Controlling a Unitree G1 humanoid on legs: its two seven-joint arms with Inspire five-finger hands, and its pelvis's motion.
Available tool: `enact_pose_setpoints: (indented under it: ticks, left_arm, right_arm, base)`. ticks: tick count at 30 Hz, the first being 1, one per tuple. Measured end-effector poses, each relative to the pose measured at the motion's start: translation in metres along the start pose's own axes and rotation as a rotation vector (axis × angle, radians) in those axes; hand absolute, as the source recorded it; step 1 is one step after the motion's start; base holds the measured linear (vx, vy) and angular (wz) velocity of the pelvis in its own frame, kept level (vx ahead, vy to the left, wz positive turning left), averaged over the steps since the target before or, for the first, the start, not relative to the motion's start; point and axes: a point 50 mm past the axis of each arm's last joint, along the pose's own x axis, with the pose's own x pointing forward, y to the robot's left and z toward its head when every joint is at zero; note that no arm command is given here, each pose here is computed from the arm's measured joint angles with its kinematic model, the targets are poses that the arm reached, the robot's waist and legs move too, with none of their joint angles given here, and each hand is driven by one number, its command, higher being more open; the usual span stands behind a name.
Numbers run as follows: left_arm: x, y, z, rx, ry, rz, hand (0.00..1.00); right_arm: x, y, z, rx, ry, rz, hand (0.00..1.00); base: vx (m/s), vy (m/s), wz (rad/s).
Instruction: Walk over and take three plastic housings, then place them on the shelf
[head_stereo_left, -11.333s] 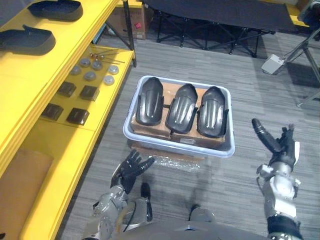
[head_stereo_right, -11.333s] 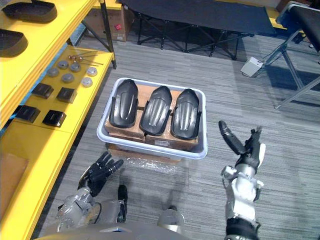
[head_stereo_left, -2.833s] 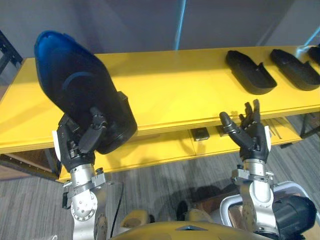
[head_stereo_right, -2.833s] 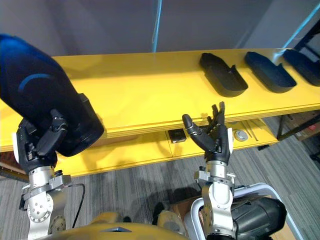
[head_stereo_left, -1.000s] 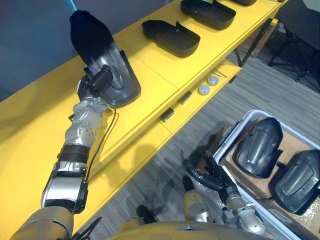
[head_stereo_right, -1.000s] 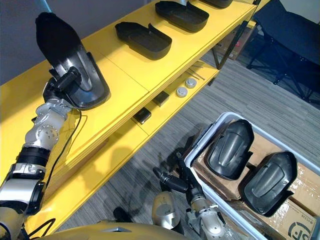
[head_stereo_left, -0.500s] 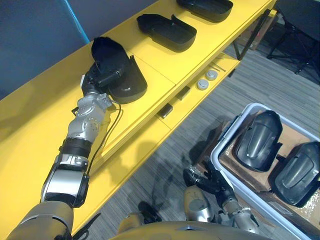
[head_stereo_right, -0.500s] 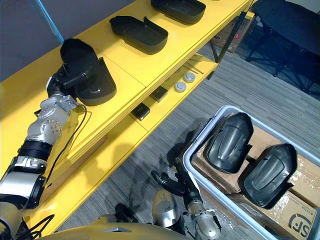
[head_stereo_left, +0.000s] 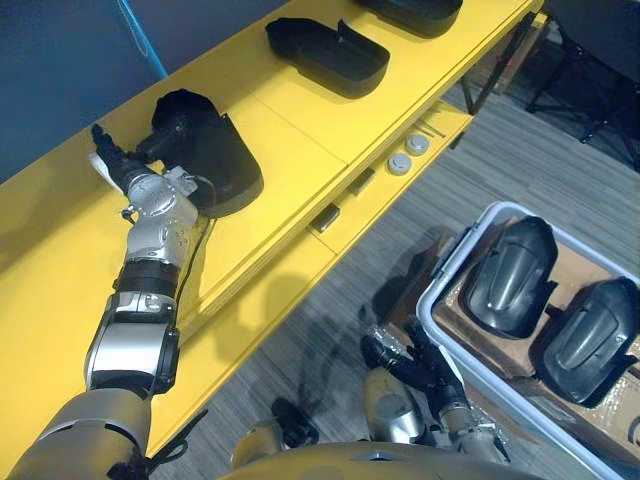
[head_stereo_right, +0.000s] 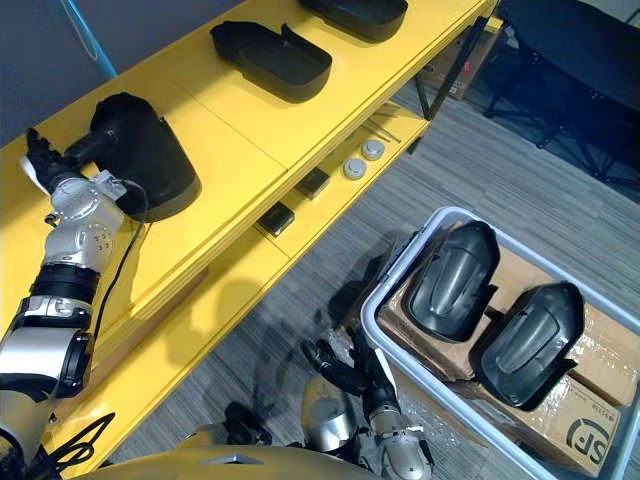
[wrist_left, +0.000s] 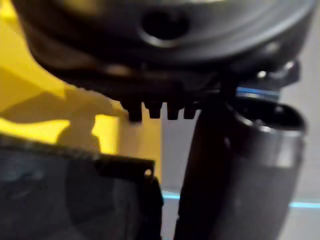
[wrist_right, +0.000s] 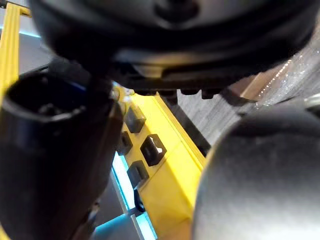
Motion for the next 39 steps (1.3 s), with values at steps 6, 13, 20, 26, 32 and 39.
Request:
enact_pose_setpoints:
  ticks: [6, 13, 20, 26, 32, 39]
  left_arm:
    - [-0.005, -0.012, 0.028, -0.162, -0.142, -0.09, 1.0]
    - [-0.065, -0.05, 0.098, -0.656, -0.38, -0.661, 1.0]
    - [-0.11, -0.016, 0.103, -0.802, -0.585, -0.87, 1.0]
    - [-0.161, 0.044, -0.002, -0.791, -0.223, -0.735, 1.0]
    - [-0.191, 0.069, -0.051, -0.573, 0.022, -0.771, 1.0]
    - [-0.201, 0.085, -0.077, -0.458, 0.131, -0.788, 1.0]
  right_arm:
    - [0.003, -0.002, 0.029, -0.032, -0.154, -0.084, 1.0]
    - [0.0, -0.006, 0.14, -0.101, -0.694, -0.012, 1.0]
    - [0.01, 0.007, 0.207, -0.141, -0.958, 0.259, 1.0]
    - [0.028, 0.04, 0.233, -0.093, -1.005, 0.376, 1.0]
    - [0.059, 0.079, 0.241, -0.057, -0.891, 0.45, 1.0]
    - [0.086, 0.102, 0.235, -0.065, -0.742, 0.432, 1.0]
  base:
    - [0.0, 0.0, 0.0]
    - [0.0, 0.0, 0.01]
    - [0.0, -0.033, 0.23]
    - [-0.04, -0.048, 0.69]
    - [-0.06, -0.011, 0.53]
    - [-0.03, 0.007, 0.22]
